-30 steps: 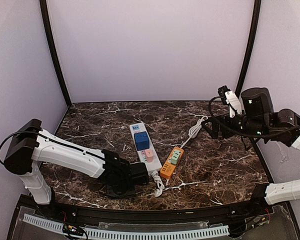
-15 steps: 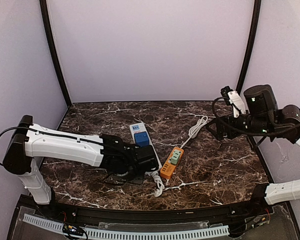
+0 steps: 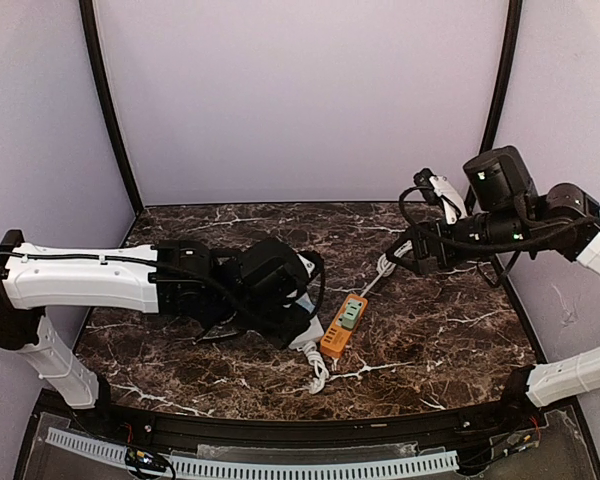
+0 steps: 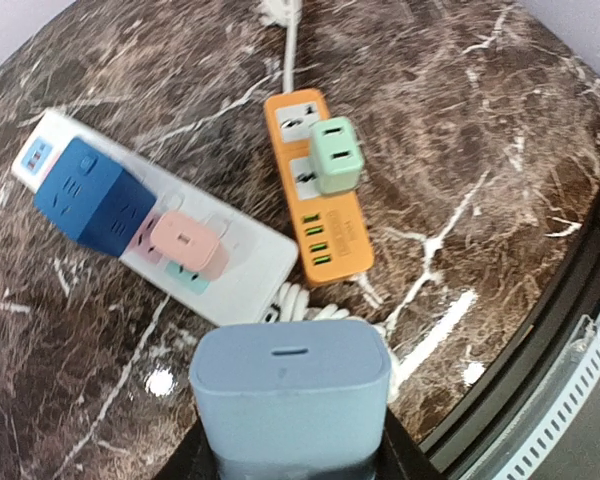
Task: Insert the plug
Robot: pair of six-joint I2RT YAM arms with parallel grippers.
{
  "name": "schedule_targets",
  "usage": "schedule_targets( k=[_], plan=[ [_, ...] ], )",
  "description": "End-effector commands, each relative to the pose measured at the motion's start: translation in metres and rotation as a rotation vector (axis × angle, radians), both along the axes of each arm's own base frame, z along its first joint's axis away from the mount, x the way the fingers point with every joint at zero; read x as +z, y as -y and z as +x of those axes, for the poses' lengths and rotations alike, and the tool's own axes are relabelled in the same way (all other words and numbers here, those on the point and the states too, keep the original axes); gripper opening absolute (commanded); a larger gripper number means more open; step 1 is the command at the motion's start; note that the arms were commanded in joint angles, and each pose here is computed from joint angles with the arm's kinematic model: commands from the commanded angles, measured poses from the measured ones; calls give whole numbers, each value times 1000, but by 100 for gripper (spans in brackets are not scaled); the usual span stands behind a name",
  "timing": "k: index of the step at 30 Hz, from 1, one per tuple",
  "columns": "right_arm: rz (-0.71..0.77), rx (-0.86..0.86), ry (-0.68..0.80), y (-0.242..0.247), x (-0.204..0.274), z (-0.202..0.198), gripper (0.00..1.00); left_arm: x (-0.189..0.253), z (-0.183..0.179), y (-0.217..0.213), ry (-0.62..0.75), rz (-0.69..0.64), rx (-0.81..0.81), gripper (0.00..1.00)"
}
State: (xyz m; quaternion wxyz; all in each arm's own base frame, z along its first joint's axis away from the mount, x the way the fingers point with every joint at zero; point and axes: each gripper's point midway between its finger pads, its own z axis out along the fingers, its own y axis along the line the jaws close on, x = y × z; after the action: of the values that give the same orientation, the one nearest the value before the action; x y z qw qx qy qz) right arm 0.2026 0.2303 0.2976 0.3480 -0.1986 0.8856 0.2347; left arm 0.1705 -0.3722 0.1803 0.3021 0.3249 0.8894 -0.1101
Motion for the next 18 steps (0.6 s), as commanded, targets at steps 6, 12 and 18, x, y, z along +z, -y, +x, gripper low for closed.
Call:
schedule_targets(
  k=[6, 12, 18],
  plan=[
    [176, 197, -195, -36, 18, -39, 99, 74, -11, 47, 263, -169, -416, 1],
    [275, 263, -326, -49, 21, -61, 99, 92, -17, 60, 350, -163, -554, 1],
    [303, 225, -469, -54, 13, -68, 94, 99, -18, 75, 372, -159, -617, 1]
  ],
)
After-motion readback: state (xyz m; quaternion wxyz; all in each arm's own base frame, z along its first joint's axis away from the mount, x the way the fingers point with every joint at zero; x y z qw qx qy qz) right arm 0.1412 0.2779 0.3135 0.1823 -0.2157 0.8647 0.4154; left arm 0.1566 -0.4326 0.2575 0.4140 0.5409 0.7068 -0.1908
